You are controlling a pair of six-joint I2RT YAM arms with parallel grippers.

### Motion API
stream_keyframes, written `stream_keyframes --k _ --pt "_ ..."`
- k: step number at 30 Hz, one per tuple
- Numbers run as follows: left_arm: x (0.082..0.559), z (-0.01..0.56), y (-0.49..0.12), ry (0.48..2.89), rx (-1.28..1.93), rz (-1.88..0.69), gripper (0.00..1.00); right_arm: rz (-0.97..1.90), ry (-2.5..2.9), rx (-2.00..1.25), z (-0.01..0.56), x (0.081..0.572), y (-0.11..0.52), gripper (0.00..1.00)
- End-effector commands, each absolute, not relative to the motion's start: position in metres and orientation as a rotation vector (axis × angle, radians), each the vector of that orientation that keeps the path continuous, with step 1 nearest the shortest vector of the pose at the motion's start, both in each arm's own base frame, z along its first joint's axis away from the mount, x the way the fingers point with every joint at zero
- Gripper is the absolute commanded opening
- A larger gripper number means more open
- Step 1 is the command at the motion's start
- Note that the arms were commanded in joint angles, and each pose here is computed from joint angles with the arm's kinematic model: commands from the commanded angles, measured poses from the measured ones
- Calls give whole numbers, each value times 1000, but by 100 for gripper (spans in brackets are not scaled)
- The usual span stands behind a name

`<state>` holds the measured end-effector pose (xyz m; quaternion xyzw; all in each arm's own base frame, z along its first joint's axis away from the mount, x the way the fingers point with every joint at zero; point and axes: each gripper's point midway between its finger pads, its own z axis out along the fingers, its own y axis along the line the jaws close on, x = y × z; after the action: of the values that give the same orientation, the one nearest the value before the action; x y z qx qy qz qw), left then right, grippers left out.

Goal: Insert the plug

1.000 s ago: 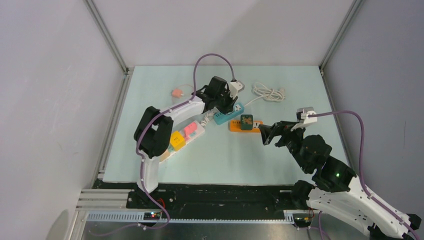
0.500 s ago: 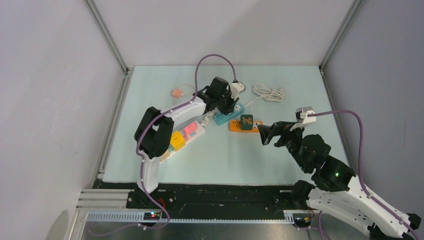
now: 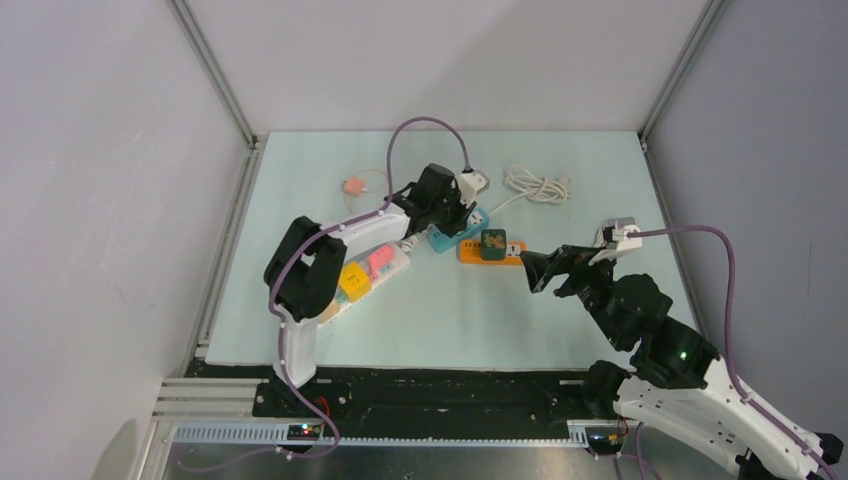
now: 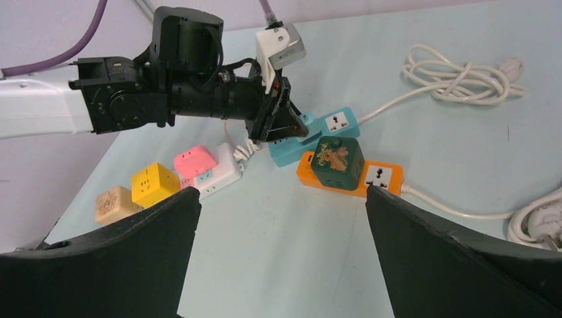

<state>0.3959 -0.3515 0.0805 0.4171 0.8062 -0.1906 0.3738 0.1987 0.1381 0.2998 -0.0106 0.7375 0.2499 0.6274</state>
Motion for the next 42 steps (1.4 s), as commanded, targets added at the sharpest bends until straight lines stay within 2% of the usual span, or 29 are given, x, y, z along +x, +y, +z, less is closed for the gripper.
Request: stream_keyframes --k 1,17,34,36,38,39,40,41,42 --pt "366 48 -326 2222 1052 -447 0 583 1682 3 303 198 134 99" --pt "352 30 -311 2209 1103 -410 0 588 1685 7 303 198 135 99" --pt "350 10 -306 2299 1136 -352 0 584 1683 10 303 198 134 99" --pt "350 10 -304 2303 1130 -347 5 585 1680 10 304 198 134 99" --pt "350 11 -301 2305 1122 -333 22 584 1677 11 305 198 134 99" --pt "351 14 -301 2296 1118 -329 38 584 1677 9 305 199 134 99" --pt "352 18 -302 2286 1117 -330 44 586 1674 5 306 199 136 99" --pt "353 21 -302 2276 1121 -329 54 587 1672 3 306 200 137 99" --pt "354 28 -304 2258 1122 -335 60 587 1674 2 306 201 138 99"
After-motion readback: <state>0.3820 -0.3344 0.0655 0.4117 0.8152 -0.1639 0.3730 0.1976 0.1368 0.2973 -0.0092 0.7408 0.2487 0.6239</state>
